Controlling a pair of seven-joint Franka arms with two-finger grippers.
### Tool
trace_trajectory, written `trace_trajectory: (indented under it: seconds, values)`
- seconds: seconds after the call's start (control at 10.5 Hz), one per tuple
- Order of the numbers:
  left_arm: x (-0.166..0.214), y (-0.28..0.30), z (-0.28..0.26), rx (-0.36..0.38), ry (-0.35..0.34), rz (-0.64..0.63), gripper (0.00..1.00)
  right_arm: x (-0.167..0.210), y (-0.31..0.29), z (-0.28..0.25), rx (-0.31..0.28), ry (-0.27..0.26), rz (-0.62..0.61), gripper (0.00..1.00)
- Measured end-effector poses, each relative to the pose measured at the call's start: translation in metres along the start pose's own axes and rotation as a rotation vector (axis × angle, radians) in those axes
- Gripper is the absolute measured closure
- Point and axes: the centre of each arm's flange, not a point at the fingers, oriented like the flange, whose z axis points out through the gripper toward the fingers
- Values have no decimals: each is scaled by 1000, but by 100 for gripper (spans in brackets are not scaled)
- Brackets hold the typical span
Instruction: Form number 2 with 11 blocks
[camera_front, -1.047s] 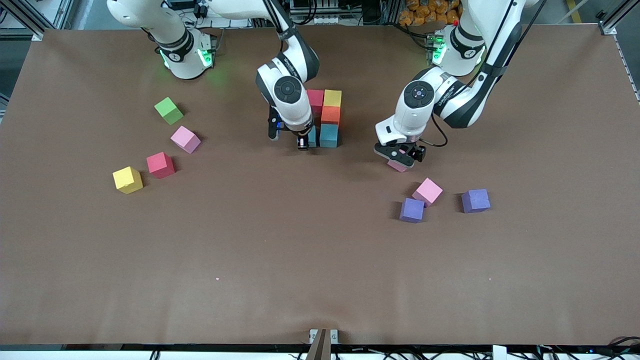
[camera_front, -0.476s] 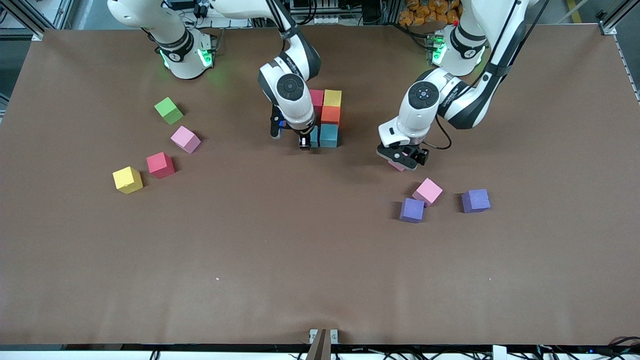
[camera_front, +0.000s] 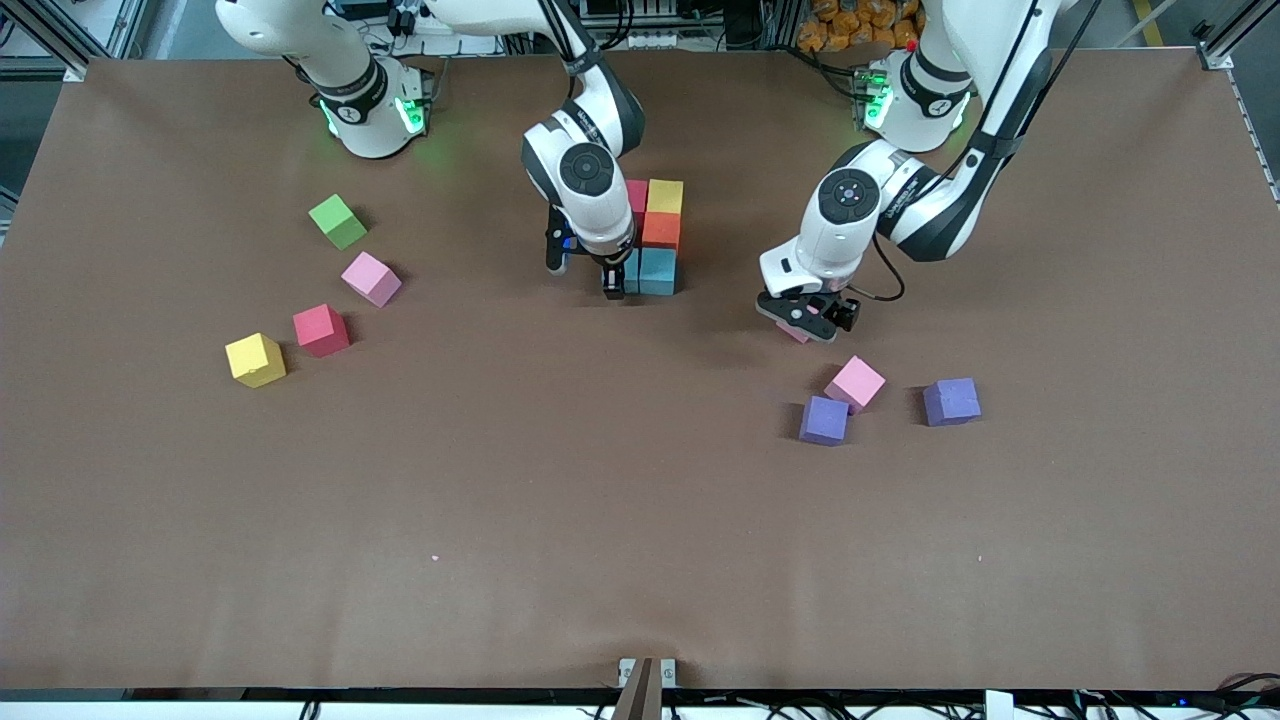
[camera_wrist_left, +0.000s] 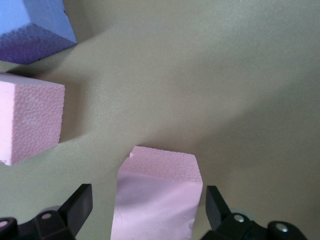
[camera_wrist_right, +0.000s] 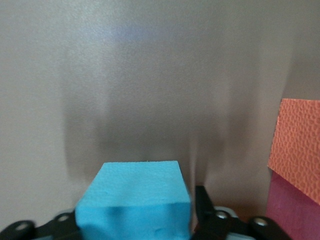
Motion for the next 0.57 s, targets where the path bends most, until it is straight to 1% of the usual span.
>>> trace_trajectory:
  seconds: [0.1,0.48,0.57]
  values:
    - [-1,1,4,-3,-6,0,0,0,0,1,0,2,2,0]
    - [-1,2,13,-13,-10,1,1,6,-14,-10,-3,6,28,0]
    - [-1,3,14,-16,-5,2,5,6,-17,-18,-9,4,33,0]
